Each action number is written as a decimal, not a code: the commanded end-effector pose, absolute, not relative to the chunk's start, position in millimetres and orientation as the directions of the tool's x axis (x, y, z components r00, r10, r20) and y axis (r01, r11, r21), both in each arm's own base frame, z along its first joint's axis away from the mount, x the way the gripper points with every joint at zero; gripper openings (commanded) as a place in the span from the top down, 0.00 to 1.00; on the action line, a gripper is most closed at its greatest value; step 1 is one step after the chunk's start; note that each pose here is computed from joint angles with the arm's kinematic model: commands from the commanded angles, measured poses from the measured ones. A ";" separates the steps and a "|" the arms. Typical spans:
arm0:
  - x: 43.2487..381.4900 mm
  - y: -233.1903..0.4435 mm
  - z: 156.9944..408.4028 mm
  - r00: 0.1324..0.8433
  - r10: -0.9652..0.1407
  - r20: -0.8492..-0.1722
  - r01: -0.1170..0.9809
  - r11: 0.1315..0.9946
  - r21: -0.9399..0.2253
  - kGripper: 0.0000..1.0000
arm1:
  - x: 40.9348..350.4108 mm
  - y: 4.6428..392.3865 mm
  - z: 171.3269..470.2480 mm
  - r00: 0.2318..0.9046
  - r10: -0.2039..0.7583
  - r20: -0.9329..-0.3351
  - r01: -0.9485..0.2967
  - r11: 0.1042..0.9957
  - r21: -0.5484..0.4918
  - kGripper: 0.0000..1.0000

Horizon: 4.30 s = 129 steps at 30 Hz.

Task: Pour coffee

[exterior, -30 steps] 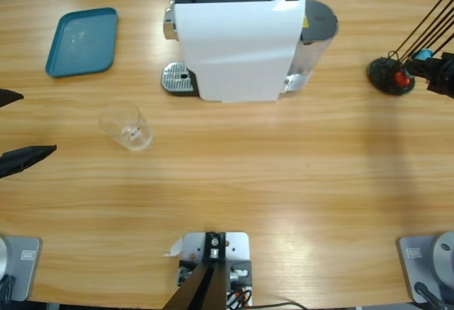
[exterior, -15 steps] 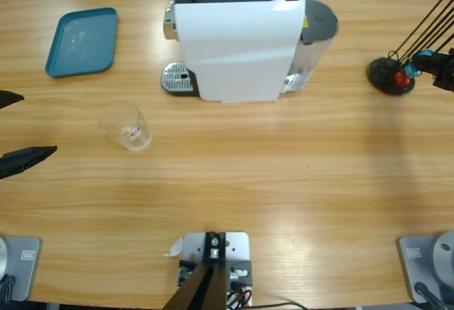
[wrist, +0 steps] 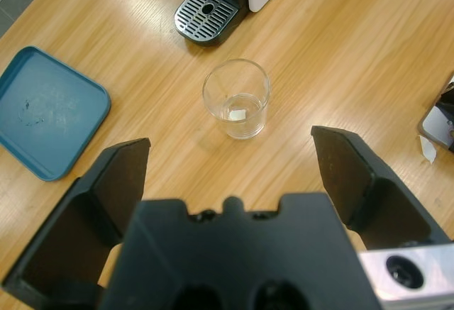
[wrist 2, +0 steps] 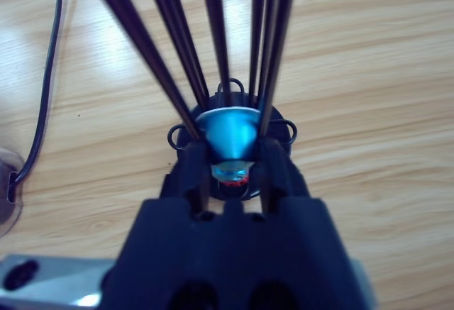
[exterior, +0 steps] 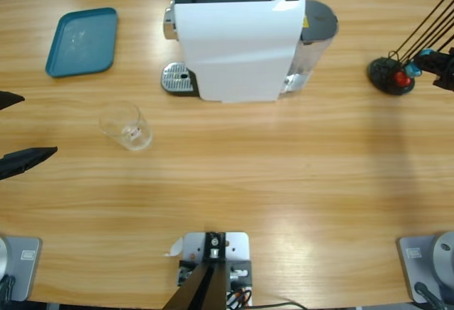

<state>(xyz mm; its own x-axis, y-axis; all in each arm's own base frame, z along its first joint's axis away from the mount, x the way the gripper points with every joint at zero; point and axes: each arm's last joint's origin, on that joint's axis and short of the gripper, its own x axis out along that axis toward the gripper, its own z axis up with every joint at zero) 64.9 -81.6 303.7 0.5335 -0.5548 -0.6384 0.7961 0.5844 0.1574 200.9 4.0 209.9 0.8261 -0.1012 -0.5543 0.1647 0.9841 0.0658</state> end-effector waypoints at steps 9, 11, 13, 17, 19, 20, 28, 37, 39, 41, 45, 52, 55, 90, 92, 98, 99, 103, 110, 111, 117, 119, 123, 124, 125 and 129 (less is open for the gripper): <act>59.0 -72.2 290.7 0.535 -0.537 -0.653 0.787 0.598 0.153 0.00 | 194.8 1.9 205.6 0.825 -0.106 -0.556 0.158 0.986 0.047 1.00; 58.5 -71.6 290.4 0.535 -0.538 -0.651 0.787 0.598 0.152 0.00 | 193.2 1.6 210.4 0.837 -0.110 -0.536 0.162 0.986 0.050 1.00; 58.3 -71.3 289.6 0.534 -0.537 -0.653 0.787 0.598 0.151 0.00 | 190.4 1.4 214.3 0.842 -0.112 -0.528 0.163 0.985 0.051 1.00; 58.3 -71.2 288.5 0.535 -0.536 -0.654 0.786 0.599 0.152 0.00 | 186.1 0.8 220.7 0.838 -0.119 -0.533 0.167 0.985 0.042 1.00; 57.9 -70.7 286.0 0.532 -0.532 -0.659 0.787 0.598 0.152 0.00 | 184.5 1.1 226.1 0.845 -0.120 -0.521 0.167 0.985 0.043 1.00; 57.6 -70.3 285.3 0.531 -0.533 -0.659 0.787 0.598 0.151 0.00 | 183.0 1.3 229.3 0.848 -0.121 -0.515 0.167 0.985 0.043 1.00; 57.2 -69.6 283.4 0.532 -0.532 -0.658 0.786 0.599 0.151 0.00 | 184.6 7.5 270.5 0.890 -0.099 -0.446 0.137 0.989 0.055 1.00; 56.2 -68.3 282.2 0.535 -0.536 -0.654 0.785 0.601 0.149 0.00 | 177.3 13.0 321.3 0.915 -0.132 -0.381 0.157 0.987 0.034 1.00; 56.2 -68.3 281.8 0.534 -0.535 -0.655 0.785 0.601 0.149 0.00 | 168.3 13.6 328.1 0.918 -0.132 -0.373 0.156 0.987 0.032 1.00; 56.1 -68.2 281.7 0.535 -0.536 -0.654 0.785 0.601 0.149 0.00 | 156.0 13.6 332.6 0.921 -0.131 -0.366 0.154 0.988 0.034 1.00; 55.8 -67.6 281.2 0.536 -0.538 -0.650 0.785 0.602 0.149 0.00 | 136.1 11.8 338.7 0.931 -0.115 -0.345 0.139 0.989 0.045 1.00; 54.3 -65.5 281.9 0.542 -0.546 -0.639 0.783 0.603 0.149 0.00 | 132.0 64.4 343.2 0.795 0.422 -0.435 -0.461 0.887 0.017 1.00; 53.4 -64.4 283.0 0.546 -0.550 -0.632 0.782 0.605 0.149 0.00 | 138.4 95.1 353.3 0.671 0.563 -0.483 -0.651 0.759 -0.019 1.00; 53.3 -61.0 283.9 0.565 -0.541 -0.622 0.770 0.617 0.163 0.00 | 284.7 301.6 357.2 0.509 0.652 -0.563 -0.860 0.347 -0.375 1.00; 53.3 -61.0 283.9 0.565 -0.541 -0.622 0.770 0.617 0.163 0.00 | 287.0 297.9 356.8 0.517 0.643 -0.565 -0.855 0.349 -0.384 1.00; 53.3 -60.7 283.0 0.565 -0.539 -0.624 0.769 0.617 0.163 0.00 | 283.8 289.7 345.0 0.510 0.614 -0.602 -0.859 0.333 -0.389 1.00; 53.3 -60.8 283.3 0.566 -0.540 -0.623 0.769 0.618 0.163 0.00 | 283.7 289.6 340.9 0.505 0.609 -0.611 -0.862 0.329 -0.385 1.00; 53.3 -60.9 283.5 0.565 -0.541 -0.623 0.770 0.617 0.163 0.00 | 284.9 290.7 328.8 0.492 0.593 -0.637 -0.870 0.316 -0.378 1.00; 53.4 -60.8 283.9 0.566 -0.541 -0.622 0.769 0.618 0.162 0.00 | 293.4 287.3 335.4 0.527 0.583 -0.618 -0.850 0.345 -0.399 1.00; 53.4 -60.9 283.7 0.566 -0.541 -0.623 0.769 0.618 0.162 0.00 | 295.1 285.6 335.4 0.532 0.579 -0.618 -0.847 0.349 -0.402 1.00; 53.3 -60.5 283.6 0.567 -0.540 -0.622 0.768 0.619 0.163 0.00 | 299.2 284.2 334.2 0.543 0.566 -0.620 -0.840 0.349 -0.416 1.00; 53.3 -60.6 283.6 0.567 -0.540 -0.622 0.768 0.619 0.163 0.00 | 300.7 286.0 333.7 0.539 0.571 -0.619 -0.842 0.343 -0.416 1.00; 53.2 -60.4 283.2 0.567 -0.539 -0.623 0.768 0.619 0.163 0.00 | 300.7 288.8 338.9 0.528 0.596 -0.605 -0.848 0.334 -0.411 1.00; 53.2 -60.4 283.2 0.568 -0.538 -0.623 0.768 0.620 0.164 0.00 | 300.0 289.2 340.7 0.524 0.603 -0.601 -0.850 0.331 -0.410 1.00; 53.3 -60.4 283.2 0.568 -0.538 -0.623 0.767 0.620 0.164 0.00 | 299.2 289.2 342.4 0.519 0.611 -0.597 -0.853 0.327 -0.407 1.00; 52.8 -59.5 283.1 0.572 -0.537 -0.620 0.764 0.623 0.166 0.00 | 295.4 287.7 340.8 0.499 0.621 -0.605 -0.865 0.313 -0.392 1.00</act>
<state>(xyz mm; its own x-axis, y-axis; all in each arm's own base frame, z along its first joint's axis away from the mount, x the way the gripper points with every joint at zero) 54.4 -64.7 294.3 0.5604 -0.5667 -0.6040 0.7805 0.6054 0.1562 289.0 282.9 361.0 0.5413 0.6225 -0.5652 -0.8382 0.3469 -0.4208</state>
